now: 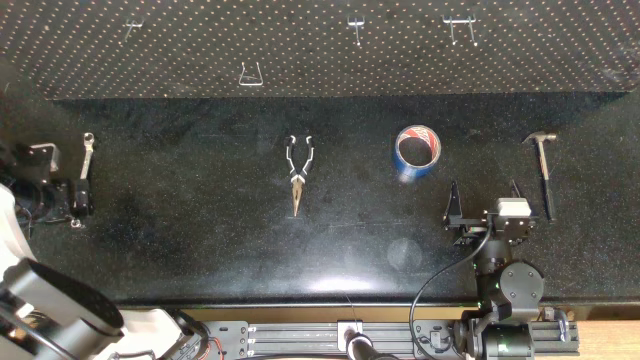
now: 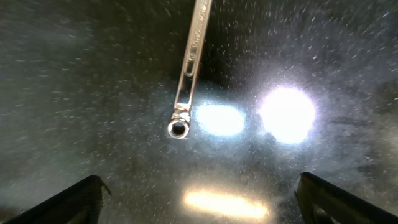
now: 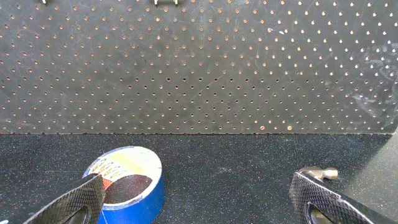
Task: Place Tools Onto Pegboard
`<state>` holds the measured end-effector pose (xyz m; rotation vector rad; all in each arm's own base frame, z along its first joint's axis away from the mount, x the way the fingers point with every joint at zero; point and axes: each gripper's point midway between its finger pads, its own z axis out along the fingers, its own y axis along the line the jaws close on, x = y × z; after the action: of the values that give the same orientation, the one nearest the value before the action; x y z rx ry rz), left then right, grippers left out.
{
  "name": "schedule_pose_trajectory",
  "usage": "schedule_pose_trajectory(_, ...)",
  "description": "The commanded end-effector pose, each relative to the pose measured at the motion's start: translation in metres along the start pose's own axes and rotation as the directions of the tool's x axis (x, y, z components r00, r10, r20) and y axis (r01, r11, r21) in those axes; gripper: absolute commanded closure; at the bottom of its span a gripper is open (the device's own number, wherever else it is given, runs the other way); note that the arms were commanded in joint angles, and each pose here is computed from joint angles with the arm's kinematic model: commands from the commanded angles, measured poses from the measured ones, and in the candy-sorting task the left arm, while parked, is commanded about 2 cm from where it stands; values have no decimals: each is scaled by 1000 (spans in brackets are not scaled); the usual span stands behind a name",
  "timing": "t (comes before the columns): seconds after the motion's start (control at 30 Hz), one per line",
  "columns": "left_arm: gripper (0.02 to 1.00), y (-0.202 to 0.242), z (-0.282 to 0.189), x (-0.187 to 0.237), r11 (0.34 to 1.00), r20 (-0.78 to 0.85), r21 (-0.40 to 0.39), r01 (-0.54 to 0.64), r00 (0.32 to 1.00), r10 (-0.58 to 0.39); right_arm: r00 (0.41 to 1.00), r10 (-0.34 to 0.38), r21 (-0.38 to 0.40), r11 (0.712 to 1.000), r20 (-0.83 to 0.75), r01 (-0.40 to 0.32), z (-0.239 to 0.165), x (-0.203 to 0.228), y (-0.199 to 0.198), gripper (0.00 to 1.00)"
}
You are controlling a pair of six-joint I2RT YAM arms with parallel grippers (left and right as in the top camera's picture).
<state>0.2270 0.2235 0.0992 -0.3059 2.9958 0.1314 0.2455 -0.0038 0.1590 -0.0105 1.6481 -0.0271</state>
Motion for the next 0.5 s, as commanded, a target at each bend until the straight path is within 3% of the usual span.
schedule_pose_trajectory(0.03, 25, -4, 28, -1, 996, -45, 61, -59, 997, 61, 1000, -8, 0, 1000, 0, 8, 0, 2, 0, 25)
schedule_pose_trajectory(0.23, 25, 3, 57, -15, 995, -41, 55, -80, 996, 82, 1000, -8, 0, 1000, 0, 8, 0, 2, 0, 25)
schedule_pose_trajectory(0.3, 25, 4, 69, -18, 989, -69, 49, -141, 987, 144, 1000, -8, 0, 1000, 0, 8, 0, 2, 0, 27)
schedule_pose_trajectory(0.5, 23, 13, 79, -37, 988, -56, 29, -153, 986, 154, 1000, -8, 0, 1000, 0, 8, 0, 2, 0, 27)
